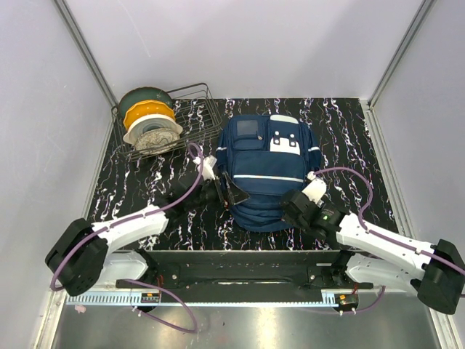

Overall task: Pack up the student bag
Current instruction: Zip the student bag at the center of the board.

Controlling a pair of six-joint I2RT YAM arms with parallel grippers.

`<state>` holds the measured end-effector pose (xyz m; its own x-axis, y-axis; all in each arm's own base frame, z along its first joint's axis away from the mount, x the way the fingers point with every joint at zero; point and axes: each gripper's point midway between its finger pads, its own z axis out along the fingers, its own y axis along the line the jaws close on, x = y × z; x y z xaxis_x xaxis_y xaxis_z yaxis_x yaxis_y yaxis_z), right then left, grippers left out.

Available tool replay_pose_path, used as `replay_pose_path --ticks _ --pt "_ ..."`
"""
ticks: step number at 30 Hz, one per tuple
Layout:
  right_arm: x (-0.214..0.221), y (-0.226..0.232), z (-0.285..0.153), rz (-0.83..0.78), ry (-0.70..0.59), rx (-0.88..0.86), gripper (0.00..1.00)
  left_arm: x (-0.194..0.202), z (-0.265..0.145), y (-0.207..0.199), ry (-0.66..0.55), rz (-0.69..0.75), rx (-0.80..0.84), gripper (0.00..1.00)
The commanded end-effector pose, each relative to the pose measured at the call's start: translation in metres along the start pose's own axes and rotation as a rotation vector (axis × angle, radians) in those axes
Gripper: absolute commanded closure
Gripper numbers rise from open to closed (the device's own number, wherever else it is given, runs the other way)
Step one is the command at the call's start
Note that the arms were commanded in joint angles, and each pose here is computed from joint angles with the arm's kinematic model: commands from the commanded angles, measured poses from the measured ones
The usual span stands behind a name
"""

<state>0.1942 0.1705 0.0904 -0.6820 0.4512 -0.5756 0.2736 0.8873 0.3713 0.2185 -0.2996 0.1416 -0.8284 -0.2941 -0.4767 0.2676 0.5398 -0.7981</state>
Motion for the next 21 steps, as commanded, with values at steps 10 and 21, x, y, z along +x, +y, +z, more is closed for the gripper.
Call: replay_pose_path --ticks 10,21 --pt "-0.014 0.032 -0.012 0.061 -0.018 -0.119 1.00 0.001 0.018 0.000 -0.023 0.011 -0.101 0.16" --pt "-0.021 0.037 -0.018 0.043 -0.028 -0.142 1.00 -0.007 0.034 0.001 -0.047 0.045 -0.135 0.55"
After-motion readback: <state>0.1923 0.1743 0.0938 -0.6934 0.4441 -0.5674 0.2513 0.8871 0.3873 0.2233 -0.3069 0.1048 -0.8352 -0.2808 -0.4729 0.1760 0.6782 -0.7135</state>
